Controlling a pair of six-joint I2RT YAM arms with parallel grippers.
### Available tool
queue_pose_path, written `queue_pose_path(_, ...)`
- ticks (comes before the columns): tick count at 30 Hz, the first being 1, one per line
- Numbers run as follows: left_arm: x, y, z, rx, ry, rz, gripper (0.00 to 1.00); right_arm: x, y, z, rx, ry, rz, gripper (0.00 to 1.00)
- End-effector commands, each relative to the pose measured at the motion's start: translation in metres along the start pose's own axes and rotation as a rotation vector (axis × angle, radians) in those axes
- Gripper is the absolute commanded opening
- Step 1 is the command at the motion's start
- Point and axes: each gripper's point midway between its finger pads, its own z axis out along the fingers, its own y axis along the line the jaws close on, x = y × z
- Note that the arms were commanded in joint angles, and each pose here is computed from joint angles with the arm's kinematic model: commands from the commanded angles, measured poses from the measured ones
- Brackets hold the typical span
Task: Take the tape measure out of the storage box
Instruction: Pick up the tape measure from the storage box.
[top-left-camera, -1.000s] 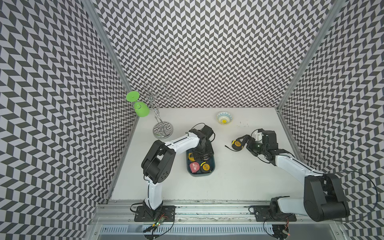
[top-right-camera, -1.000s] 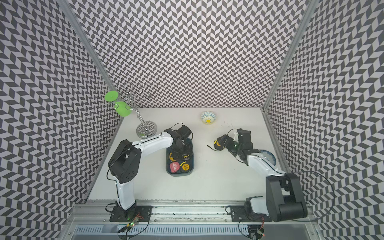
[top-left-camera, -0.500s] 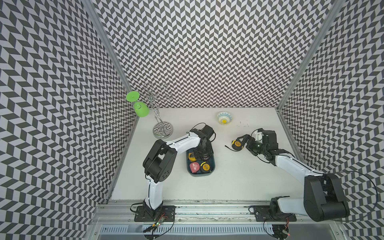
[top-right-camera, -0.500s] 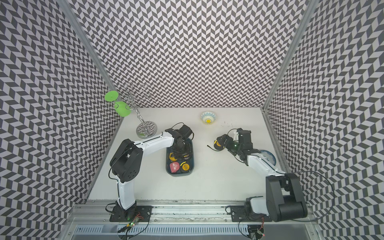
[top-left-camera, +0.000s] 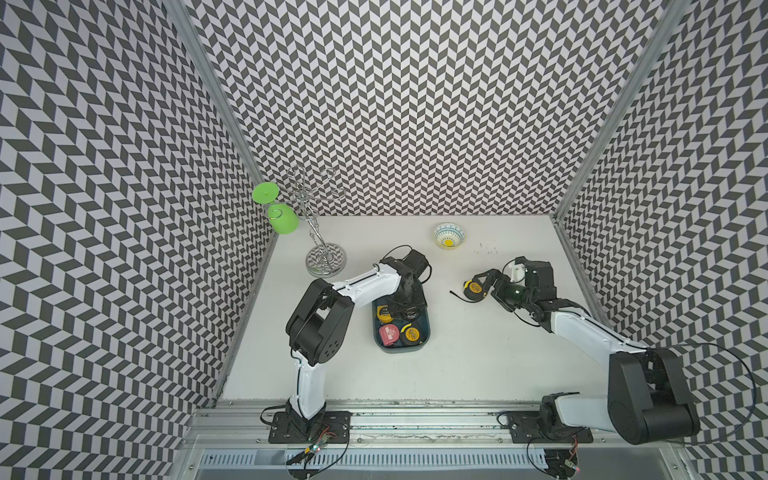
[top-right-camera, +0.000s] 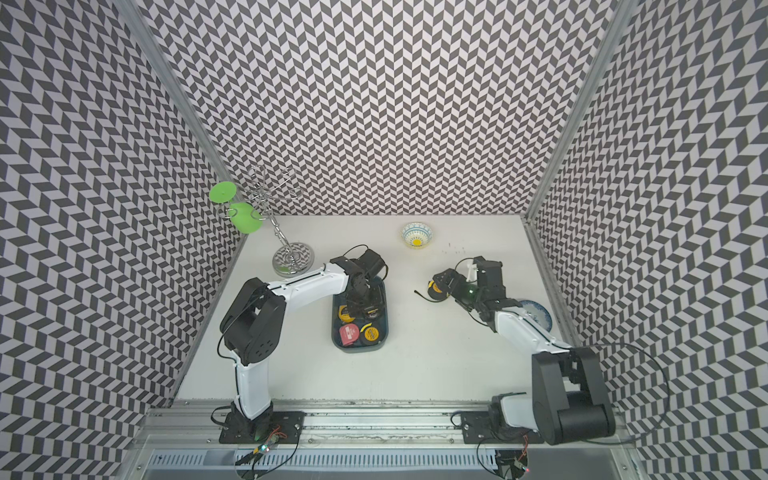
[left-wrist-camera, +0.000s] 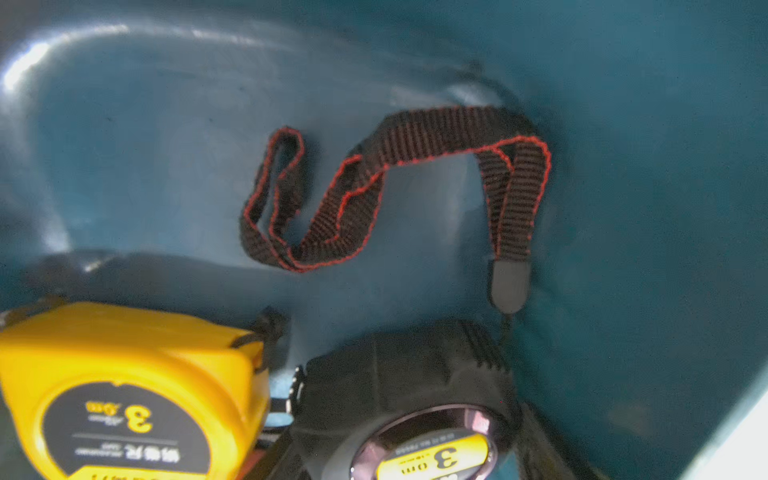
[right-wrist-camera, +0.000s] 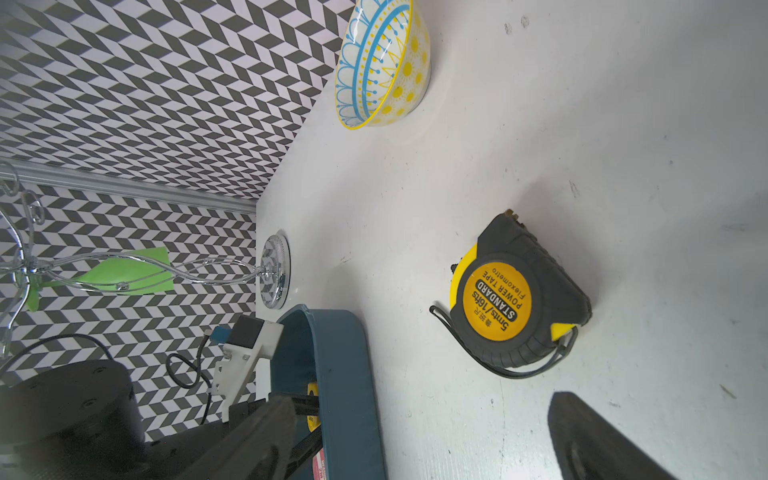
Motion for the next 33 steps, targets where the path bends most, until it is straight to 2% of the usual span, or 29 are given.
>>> queue_pose_path(1, -0.011, -0.016, -0.037, 0.065, -0.085, 0.002, 0.0, -0.005, 0.022, -0.004, -0.085, -0.021, -0.055, 1.0)
queue_pose_path(10, -0.021, -0.038, -0.102, 0.176, -0.176, -0.002, 0.0, 0.004, 0.059, -0.007, -0.177, -0.009, -0.173, 1.0)
queue_pose_path(19, -0.035, -0.073, -0.168, 0.332, -0.261, -0.012, 0.0, 0.024, 0.114, -0.017, -0.3, -0.039, -0.31, 1.0)
queue_pose_path(26, -0.035, -0.096, -0.184, 0.44, -0.249, -0.027, 0.0, 0.04, 0.157, -0.023, -0.408, -0.071, -0.374, 1.0)
queue_pose_path(33, -0.028, -0.113, -0.191, 0.515, -0.228, -0.026, 0.0, 0.044, 0.172, -0.016, -0.452, -0.085, -0.367, 0.96)
